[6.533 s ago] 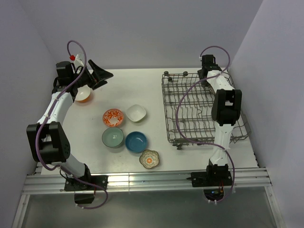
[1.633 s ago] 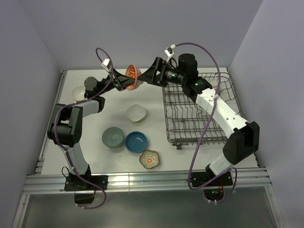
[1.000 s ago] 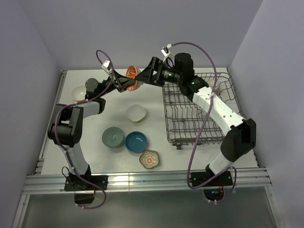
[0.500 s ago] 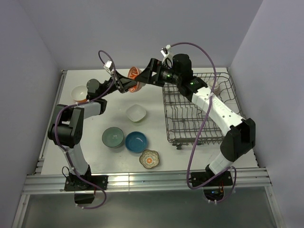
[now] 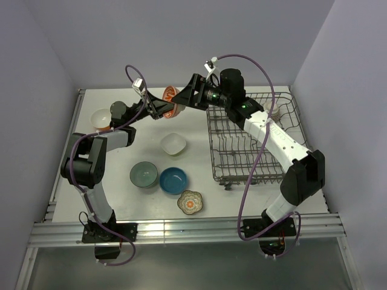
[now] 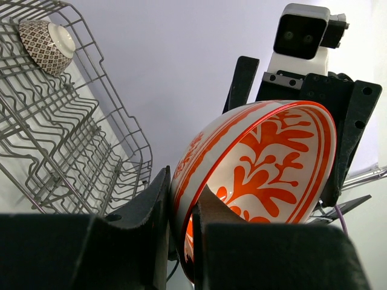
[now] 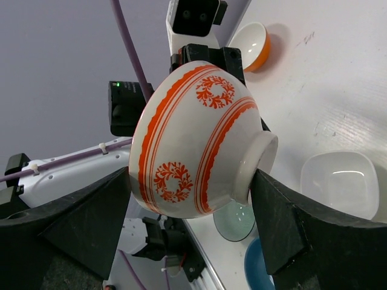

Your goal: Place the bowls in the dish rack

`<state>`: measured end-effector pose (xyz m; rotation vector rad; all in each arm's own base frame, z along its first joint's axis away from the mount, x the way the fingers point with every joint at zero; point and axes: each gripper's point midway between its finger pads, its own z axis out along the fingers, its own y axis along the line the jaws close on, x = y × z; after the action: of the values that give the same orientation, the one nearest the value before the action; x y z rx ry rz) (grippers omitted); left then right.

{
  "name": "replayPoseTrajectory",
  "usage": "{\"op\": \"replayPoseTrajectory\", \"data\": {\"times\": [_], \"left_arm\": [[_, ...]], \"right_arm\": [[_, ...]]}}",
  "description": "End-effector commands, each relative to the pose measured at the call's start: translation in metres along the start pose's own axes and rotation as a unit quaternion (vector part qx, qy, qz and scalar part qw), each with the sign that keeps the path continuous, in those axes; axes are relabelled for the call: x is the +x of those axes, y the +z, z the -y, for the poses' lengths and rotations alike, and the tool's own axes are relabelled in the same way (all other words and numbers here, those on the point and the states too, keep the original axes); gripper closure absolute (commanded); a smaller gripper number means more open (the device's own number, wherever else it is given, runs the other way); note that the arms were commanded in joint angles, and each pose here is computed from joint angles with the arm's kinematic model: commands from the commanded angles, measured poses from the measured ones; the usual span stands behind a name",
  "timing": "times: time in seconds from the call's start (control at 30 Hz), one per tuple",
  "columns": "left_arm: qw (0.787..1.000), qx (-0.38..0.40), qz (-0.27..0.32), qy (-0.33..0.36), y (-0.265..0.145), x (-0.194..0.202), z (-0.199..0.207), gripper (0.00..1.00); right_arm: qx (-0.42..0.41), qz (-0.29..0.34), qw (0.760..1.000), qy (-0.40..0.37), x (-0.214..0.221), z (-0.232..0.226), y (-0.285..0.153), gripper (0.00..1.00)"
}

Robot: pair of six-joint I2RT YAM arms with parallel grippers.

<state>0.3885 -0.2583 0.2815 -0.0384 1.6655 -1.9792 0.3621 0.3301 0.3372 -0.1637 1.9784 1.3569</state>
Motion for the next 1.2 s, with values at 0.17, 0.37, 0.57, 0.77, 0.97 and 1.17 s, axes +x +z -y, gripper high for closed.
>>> {"op": "replayPoseTrajectory", "data": {"times": [0.17, 0.37, 0.57, 0.77, 0.97, 1.17], "left_arm": [[0.996, 0.051, -0.001, 0.070, 0.001, 0.002, 0.047, 0.98], [0.997, 0.042, -0.001, 0.070, 0.002, 0.001, 0.044, 0.96], [0.997, 0.034, -0.003, 0.070, 0.002, 0.001, 0.042, 0.90], [0.998, 0.010, -0.013, 0.064, 0.003, 0.002, 0.033, 0.67], [0.997, -0.029, -0.016, 0.072, -0.002, -0.003, 0.022, 0.36], [0.993, -0.100, -0.006, 0.070, -0.021, -0.020, 0.001, 0.00]], "right_arm": [[-0.024, 0.005, 1.000, 0.008, -0.004, -0.014, -0.002, 0.14], [-0.021, 0.000, 1.000, 0.007, -0.002, -0.013, -0.002, 0.16], [-0.007, -0.006, 1.000, 0.001, 0.000, -0.006, -0.001, 0.44], [-0.013, 0.000, 1.000, -0.006, -0.009, -0.007, -0.008, 1.00], [0.002, 0.034, 0.999, -0.004, -0.040, 0.006, -0.027, 1.00], [0.047, 0.058, 0.997, -0.027, -0.065, 0.037, -0.054, 1.00]]}}
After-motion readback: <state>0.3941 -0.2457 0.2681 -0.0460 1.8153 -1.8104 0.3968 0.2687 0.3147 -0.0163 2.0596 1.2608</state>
